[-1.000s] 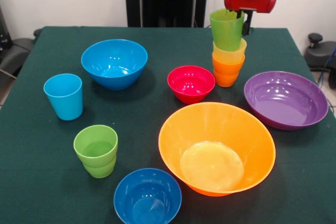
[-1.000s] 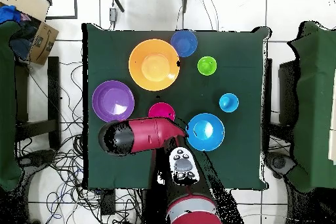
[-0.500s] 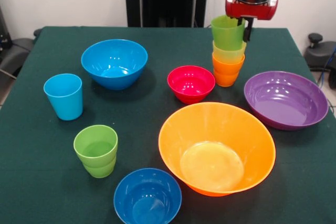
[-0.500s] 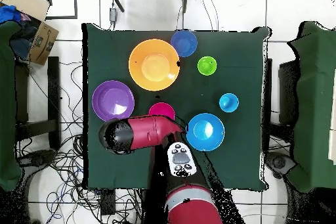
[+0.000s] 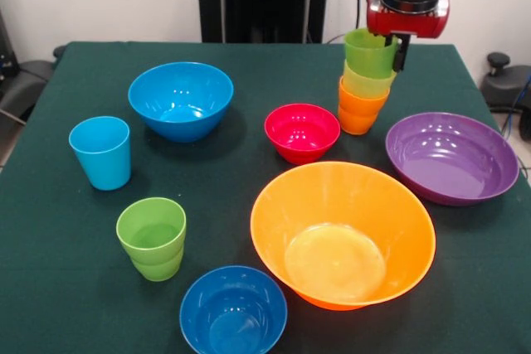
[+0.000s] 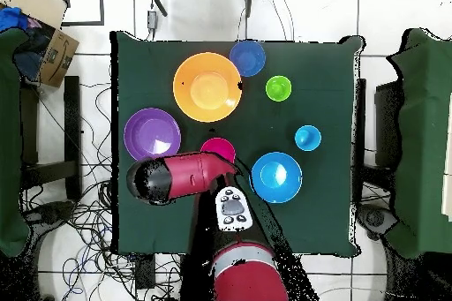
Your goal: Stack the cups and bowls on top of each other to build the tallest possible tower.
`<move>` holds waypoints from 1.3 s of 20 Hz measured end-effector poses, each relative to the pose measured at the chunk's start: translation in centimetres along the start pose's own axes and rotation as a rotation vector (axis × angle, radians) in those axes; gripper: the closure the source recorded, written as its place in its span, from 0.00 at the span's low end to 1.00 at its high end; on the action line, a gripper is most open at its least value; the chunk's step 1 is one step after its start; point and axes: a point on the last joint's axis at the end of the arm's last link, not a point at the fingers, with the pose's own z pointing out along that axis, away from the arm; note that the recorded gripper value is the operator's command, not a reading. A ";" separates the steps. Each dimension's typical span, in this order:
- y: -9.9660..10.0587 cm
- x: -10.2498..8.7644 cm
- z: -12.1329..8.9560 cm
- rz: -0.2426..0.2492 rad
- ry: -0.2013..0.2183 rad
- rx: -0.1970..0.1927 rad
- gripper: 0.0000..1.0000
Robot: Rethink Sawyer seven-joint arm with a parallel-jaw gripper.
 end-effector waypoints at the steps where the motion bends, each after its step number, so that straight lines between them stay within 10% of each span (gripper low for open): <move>1: 0.1 -0.1 0.0 -0.002 -0.003 0.002 1.00; 26: -1.5 -2.2 -0.8 0.028 -0.047 0.025 1.00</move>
